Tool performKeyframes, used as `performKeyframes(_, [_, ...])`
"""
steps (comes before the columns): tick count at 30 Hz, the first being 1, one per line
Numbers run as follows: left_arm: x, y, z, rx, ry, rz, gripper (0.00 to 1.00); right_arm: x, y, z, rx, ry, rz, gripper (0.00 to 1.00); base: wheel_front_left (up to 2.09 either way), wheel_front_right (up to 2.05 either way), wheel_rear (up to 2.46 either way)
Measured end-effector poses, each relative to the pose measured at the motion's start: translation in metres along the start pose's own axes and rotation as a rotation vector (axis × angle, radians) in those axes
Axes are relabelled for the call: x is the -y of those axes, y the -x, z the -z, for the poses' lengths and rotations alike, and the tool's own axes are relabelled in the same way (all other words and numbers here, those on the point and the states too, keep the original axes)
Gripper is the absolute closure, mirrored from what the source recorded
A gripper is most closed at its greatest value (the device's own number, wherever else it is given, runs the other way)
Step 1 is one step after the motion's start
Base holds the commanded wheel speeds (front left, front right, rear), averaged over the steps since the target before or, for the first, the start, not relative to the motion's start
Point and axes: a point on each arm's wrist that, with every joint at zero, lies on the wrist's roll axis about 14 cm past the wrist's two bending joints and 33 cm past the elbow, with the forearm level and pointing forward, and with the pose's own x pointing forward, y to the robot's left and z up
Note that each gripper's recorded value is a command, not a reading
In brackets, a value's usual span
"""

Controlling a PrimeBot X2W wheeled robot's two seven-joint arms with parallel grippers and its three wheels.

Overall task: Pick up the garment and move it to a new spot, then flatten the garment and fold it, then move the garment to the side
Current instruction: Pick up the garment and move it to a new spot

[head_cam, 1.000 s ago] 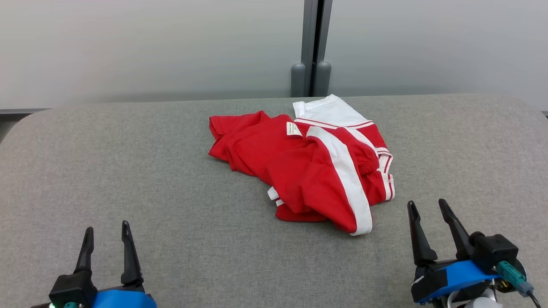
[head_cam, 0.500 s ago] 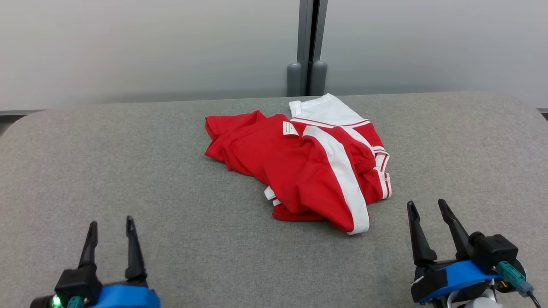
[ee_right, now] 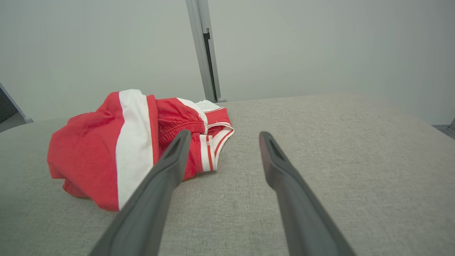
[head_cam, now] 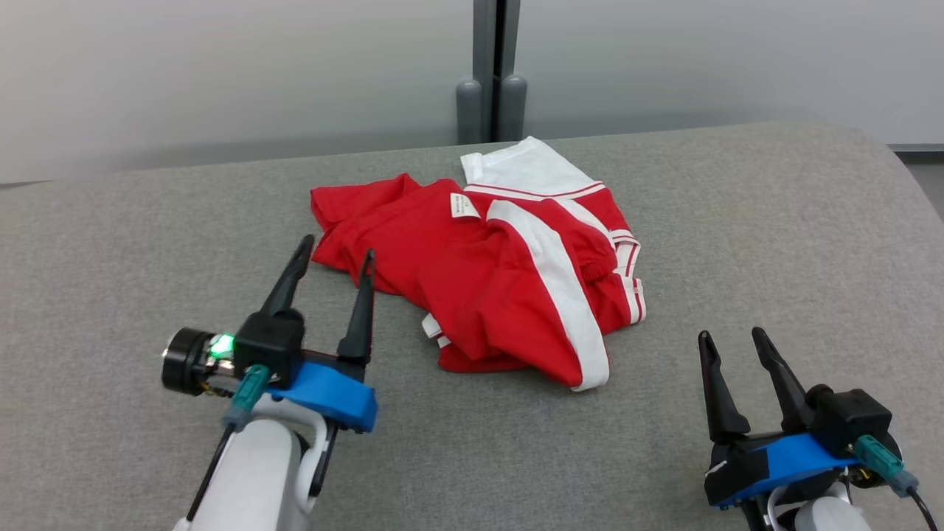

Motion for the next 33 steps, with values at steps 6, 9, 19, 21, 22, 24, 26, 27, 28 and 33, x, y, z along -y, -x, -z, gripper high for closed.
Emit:
performKeyframes(6, [0.046,-0.025,0.012,-0.084,-0.024,0.160,0.00,0.015,0.004,0.002,-0.006,0.002,0.043,0.00,0.00,0.00,0.00])
performKeyframes(9, [0.071,-0.029,0.030,-0.178,-0.025,0.239,0.00,0.024,0.006,0.003,-0.009,0.001,0.071,0.00,0.00,0.00,0.00])
performKeyframes(19, [0.110,-0.014,0.079,-0.451,-0.025,0.372,0.00,0.041,0.012,0.003,-0.012,-0.005,0.125,0.00,0.00,0.00,0.00])
performKeyframes(21, [0.106,-0.009,0.087,-0.495,-0.044,0.375,0.00,0.042,0.012,0.003,-0.013,-0.008,0.129,0.00,0.00,0.00,0.00])
performKeyframes(22, [0.105,-0.008,0.089,-0.501,-0.047,0.372,0.00,0.043,0.012,0.003,-0.013,-0.008,0.131,0.00,0.00,0.00,0.00])
performKeyframes(24, [0.105,-0.007,0.087,-0.500,-0.045,0.370,0.00,0.043,0.012,0.003,-0.011,-0.008,0.132,0.00,0.00,0.00,0.00])
performKeyframes(26, [0.105,-0.007,0.084,-0.496,-0.040,0.365,0.00,0.043,0.011,0.002,-0.008,-0.008,0.131,0.00,0.00,0.00,0.00])
performKeyframes(27, [0.105,-0.005,0.085,-0.502,-0.040,0.366,0.00,0.043,0.011,0.002,-0.008,-0.008,0.131,0.00,0.00,0.00,0.00])
performKeyframes(28, [0.105,-0.002,0.087,-0.514,-0.035,0.365,0.00,0.043,0.011,0.002,-0.007,-0.008,0.130,0.00,0.00,0.00,0.00])
performKeyframes(33, [0.102,0.003,0.089,-0.521,-0.046,0.358,0.96,0.041,0.011,-0.001,-0.001,-0.008,0.124,0.00,0.00,0.00,0.00])
